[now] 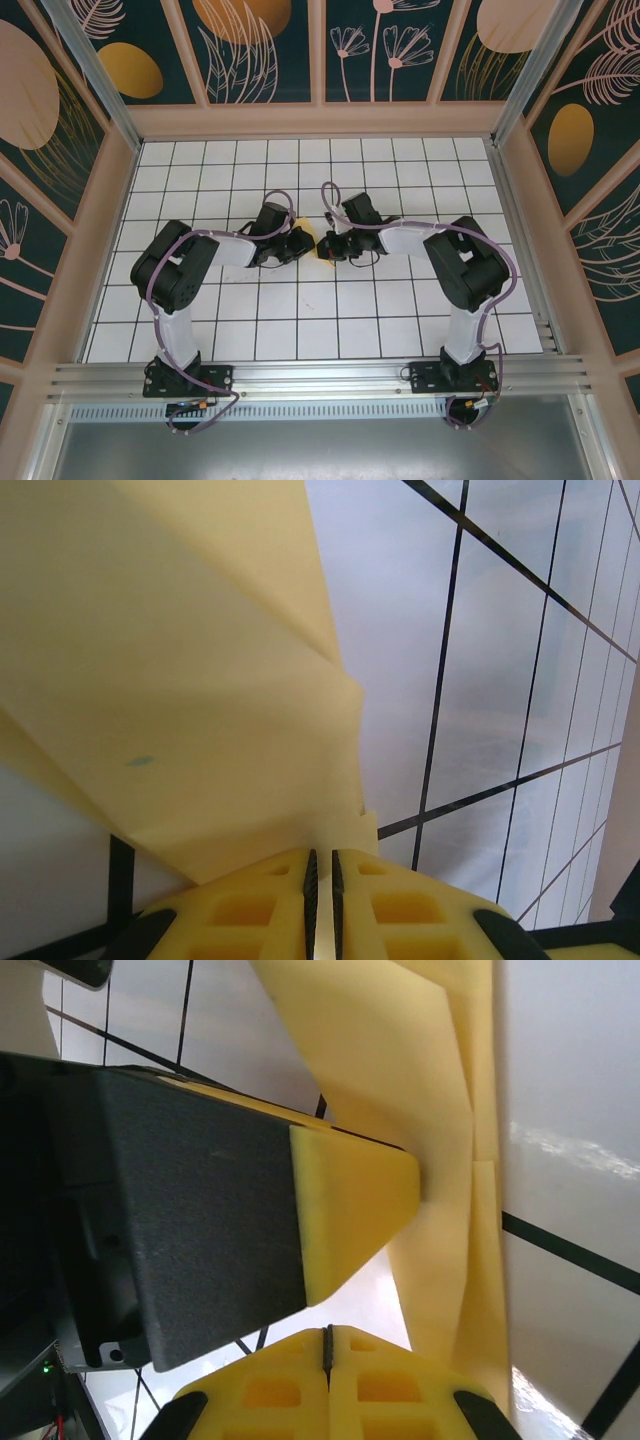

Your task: Fold a paper plane with a square sheet of paper (pick it up from the middle)

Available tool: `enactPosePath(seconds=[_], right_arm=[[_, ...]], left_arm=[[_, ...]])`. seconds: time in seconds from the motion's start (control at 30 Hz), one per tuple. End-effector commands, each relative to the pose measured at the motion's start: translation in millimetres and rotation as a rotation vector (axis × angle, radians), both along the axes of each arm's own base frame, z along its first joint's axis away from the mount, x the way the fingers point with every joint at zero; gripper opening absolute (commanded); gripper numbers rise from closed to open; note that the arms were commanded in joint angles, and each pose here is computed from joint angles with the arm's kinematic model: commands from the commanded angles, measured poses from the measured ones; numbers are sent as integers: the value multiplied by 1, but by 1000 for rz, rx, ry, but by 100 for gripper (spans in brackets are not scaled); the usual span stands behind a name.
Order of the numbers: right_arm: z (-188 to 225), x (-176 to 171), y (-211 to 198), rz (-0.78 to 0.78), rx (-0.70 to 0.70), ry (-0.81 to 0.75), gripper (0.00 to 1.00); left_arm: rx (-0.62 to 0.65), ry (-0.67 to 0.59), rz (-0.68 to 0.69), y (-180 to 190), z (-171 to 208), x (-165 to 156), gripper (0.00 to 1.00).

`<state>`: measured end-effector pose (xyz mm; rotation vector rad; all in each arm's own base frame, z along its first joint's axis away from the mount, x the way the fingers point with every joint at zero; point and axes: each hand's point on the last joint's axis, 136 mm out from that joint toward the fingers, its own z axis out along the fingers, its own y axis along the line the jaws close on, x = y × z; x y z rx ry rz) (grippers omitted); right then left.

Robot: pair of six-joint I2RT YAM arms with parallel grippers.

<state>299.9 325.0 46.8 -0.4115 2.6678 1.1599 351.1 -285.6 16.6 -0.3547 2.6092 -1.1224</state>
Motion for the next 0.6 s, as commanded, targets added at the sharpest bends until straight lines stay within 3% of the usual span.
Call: enactPosePath(seconds=[0.0,0.57], right_arm=[[-8,1,-3,3,-47,5,3],[-36,-4,-20,-19,-160,61,3]], left_arm=[[145,45,37,23,-39,-5,15],[169,50,40,26,-43,-5,15]])
